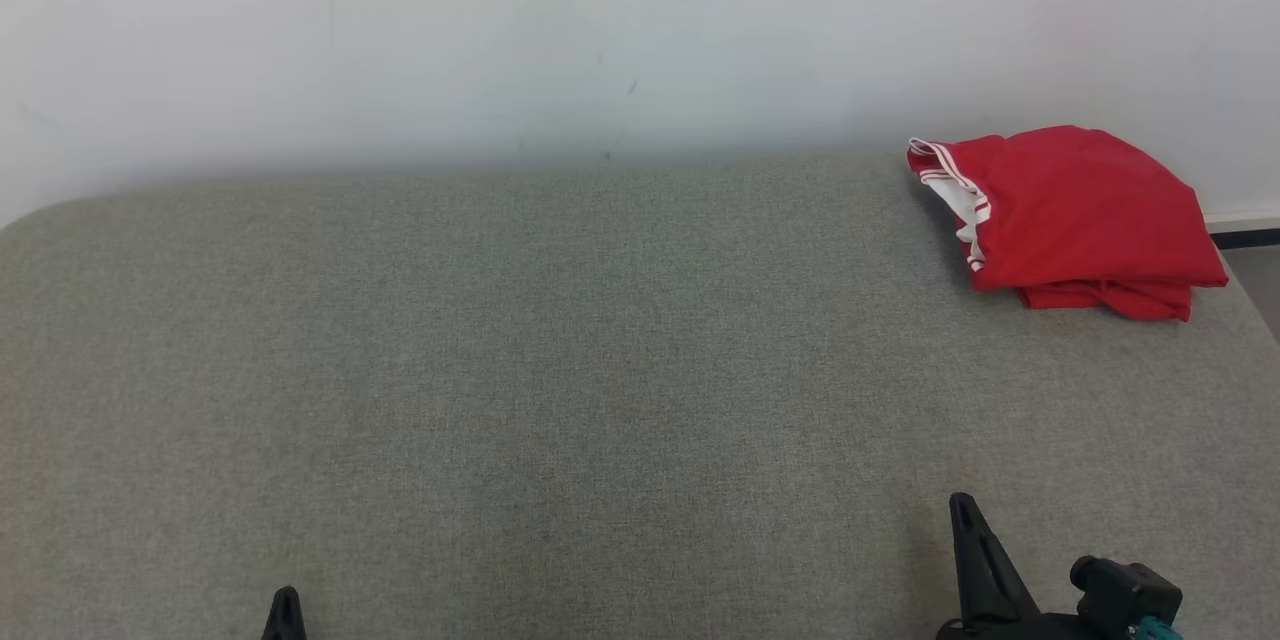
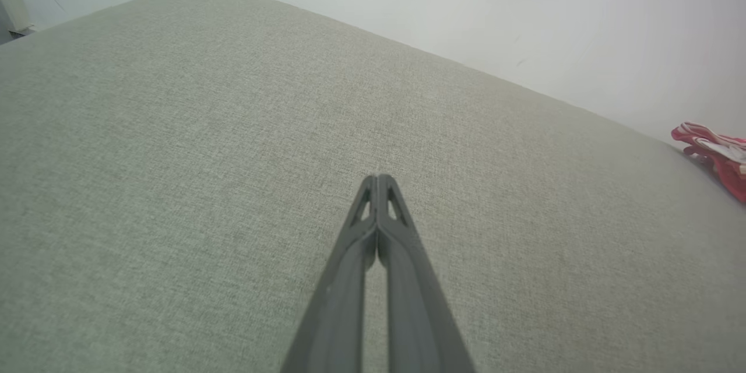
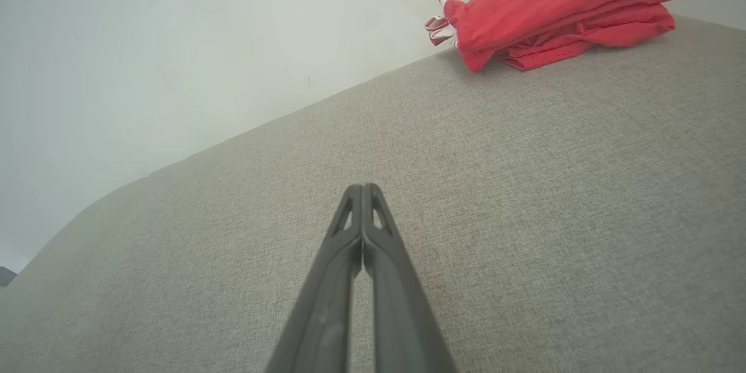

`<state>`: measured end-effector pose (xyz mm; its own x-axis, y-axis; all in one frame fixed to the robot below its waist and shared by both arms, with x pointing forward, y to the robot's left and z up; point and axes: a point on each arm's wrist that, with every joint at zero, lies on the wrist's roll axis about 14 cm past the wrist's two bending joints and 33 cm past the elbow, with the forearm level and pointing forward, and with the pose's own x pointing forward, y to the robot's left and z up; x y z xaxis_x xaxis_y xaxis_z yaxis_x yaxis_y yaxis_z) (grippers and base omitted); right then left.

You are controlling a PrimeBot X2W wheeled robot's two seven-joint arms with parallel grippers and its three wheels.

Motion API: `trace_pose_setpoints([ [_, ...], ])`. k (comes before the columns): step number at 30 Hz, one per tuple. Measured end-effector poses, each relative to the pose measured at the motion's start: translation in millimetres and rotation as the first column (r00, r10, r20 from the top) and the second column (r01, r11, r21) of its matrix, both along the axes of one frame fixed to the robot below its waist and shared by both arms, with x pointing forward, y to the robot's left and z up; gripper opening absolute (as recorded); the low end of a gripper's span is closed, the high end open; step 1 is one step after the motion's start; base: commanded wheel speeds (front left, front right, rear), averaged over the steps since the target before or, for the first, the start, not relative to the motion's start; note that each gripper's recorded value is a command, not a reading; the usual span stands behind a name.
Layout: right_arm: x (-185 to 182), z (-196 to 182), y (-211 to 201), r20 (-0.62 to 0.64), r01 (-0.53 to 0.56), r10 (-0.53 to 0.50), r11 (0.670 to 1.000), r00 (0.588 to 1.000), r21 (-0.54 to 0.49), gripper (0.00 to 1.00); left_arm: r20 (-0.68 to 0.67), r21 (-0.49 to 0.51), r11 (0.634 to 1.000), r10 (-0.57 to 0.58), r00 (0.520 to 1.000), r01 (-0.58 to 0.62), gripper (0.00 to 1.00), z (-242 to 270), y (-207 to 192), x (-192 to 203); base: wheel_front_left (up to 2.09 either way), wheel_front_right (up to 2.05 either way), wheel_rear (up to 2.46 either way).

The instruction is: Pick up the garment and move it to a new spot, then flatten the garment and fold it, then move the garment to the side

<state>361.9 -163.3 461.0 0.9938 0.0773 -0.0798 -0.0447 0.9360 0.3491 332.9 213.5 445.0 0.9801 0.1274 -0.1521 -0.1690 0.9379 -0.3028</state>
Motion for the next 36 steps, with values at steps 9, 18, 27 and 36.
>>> trace_pose_setpoints([
  [9, 4.8, 3.6, -7.4, -0.017, 0.045, -0.043, 0.988, 0.999, 0.147, 0.0, 0.009, -0.153, 0.988, 0.029, 1.0, -0.027, 0.0, 2.9, 0.7, 5.9, 0.0, 0.0, 0.0],
  [18, 6.4, 4.9, -13.3, -0.04, 0.083, -0.074, 0.956, 0.996, 0.28, 0.0, 0.017, -0.295, 0.954, 0.051, 0.999, -0.044, 0.0, 6.3, 0.6, 12.1, 0.0, 0.0, 0.0],
  [27, 11.1, 10.3, -17.3, -0.048, 0.104, -0.093, 0.912, 0.995, 0.396, 0.0, 0.025, -0.417, 0.908, 0.062, 0.998, -0.046, 0.0, 10.0, -0.7, 17.8, 0.0, 0.0, 0.0],
  [36, 12.1, 11.5, -21.0, -0.065, 0.125, -0.107, 0.859, 0.992, 0.497, 0.0, 0.035, -0.523, 0.851, 0.072, 0.997, -0.043, 0.0, 14.1, -2.2, 22.9, 0.0, 0.0, 0.0],
])
